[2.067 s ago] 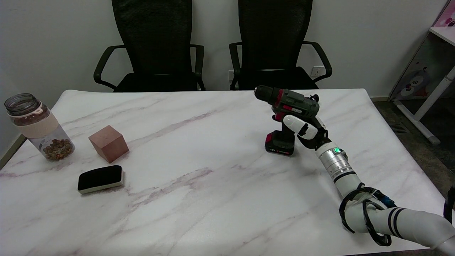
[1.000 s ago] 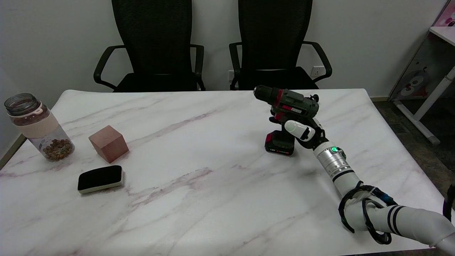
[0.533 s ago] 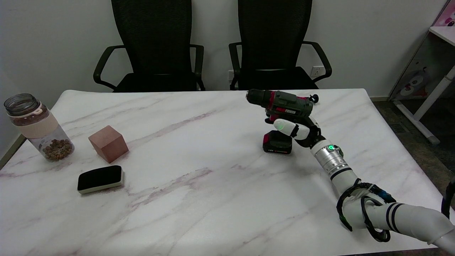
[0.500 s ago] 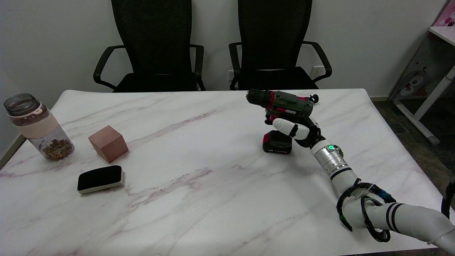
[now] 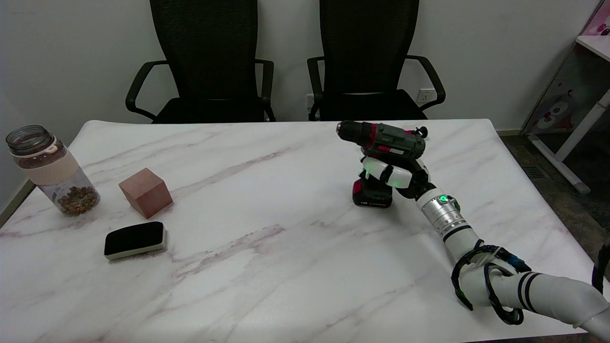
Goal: Pick up the power screwdriver.
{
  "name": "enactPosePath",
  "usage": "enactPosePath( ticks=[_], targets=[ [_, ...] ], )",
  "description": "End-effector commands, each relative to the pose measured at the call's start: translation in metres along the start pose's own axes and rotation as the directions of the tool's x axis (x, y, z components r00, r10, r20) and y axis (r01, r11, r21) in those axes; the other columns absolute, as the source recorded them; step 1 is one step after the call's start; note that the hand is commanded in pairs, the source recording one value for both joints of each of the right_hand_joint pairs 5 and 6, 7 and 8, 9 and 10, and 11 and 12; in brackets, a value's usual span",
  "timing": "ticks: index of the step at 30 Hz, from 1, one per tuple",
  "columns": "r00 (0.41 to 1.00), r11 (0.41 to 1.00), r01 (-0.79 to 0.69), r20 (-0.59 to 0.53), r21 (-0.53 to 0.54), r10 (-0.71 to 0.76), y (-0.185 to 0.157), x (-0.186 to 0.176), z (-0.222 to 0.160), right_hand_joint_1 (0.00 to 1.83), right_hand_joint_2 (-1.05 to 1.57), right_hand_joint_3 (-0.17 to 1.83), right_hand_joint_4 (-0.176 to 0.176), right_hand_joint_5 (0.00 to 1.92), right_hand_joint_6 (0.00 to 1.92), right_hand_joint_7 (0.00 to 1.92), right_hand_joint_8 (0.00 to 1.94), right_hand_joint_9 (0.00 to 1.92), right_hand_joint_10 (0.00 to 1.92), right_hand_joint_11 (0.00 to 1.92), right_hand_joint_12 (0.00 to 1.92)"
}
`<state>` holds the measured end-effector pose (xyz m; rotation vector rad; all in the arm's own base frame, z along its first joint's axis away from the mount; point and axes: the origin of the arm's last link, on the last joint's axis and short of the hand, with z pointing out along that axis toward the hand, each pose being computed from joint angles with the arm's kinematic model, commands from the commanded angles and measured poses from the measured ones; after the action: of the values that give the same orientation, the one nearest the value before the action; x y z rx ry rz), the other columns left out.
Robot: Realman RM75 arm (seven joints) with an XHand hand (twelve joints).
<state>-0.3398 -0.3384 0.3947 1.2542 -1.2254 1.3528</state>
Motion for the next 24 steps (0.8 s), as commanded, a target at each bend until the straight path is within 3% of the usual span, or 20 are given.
enactPosePath(
  ticks=[1,7,24],
  targets=[
    [1.0,1.0,-0.01,-0.026,-0.019,0.009,0.003,0.005,0.0,1.08,0.79,0.79,0.022,1.02,1.02,1.02,1.02,1.81,1.81,1.56,1.56],
    [1.0,1.0,-0.011,-0.025,-0.015,0.01,0.001,0.004,0.002,1.05,0.94,0.75,0.002,1.09,1.09,1.09,1.09,1.92,1.92,1.75,1.75],
    [0.998,0.995,-0.065,-0.016,0.076,0.066,-0.018,-0.006,0.013,1.01,0.89,0.84,0.006,1.23,1.23,1.23,1.23,1.92,1.92,1.82,1.82]
  ],
)
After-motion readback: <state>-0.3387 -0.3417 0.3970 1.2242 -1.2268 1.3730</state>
